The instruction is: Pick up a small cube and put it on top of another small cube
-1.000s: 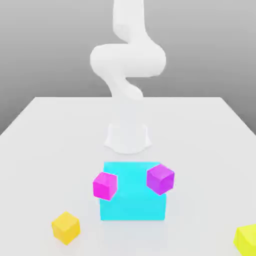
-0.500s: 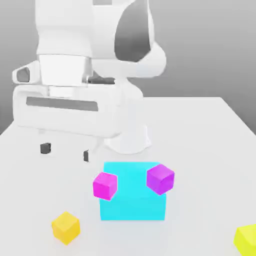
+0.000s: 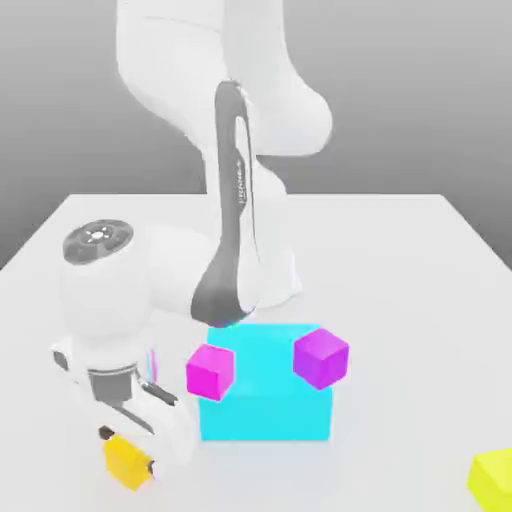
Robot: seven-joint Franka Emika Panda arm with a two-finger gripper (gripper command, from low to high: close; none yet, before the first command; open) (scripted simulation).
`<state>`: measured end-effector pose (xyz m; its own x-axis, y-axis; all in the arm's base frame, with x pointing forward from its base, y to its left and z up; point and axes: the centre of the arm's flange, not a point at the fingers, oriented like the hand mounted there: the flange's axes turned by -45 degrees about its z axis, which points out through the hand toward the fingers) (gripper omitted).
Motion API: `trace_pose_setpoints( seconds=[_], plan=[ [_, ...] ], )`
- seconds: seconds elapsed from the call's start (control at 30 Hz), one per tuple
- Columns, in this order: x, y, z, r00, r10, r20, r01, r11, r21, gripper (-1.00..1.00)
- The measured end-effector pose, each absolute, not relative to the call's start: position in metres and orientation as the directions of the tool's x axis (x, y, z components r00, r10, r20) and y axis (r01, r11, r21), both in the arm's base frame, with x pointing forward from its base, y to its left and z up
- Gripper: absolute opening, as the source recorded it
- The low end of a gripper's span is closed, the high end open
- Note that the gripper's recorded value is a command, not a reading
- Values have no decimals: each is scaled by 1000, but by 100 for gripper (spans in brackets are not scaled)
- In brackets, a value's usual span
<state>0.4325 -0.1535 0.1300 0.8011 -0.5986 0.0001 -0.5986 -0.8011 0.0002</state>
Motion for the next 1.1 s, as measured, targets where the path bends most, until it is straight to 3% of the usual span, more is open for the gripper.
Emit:
trace_pose_setpoints(
  seconds=[0.17, 0.33, 0.57, 0.77, 0.87, 0.9, 1.1],
  plan=[
    [432, -153, 131, 801, -599, 1, -599, -801, 0, -100],
    [433, -153, 183, 802, -597, 1, -597, -802, 0, -100],
    [495, 11, 208, 989, -147, -9, -147, -989, -2, -100],
    [493, 161, 225, 969, 245, -5, 245, -969, -5, -100],
    [484, 236, 206, 903, 429, -2, 429, -903, -3, -100],
    [481, 261, 192, 873, 488, -1, 488, -873, -2, 100],
    [478, 274, 184, 855, 519, -1, 519, -855, -1, 100]
  ],
)
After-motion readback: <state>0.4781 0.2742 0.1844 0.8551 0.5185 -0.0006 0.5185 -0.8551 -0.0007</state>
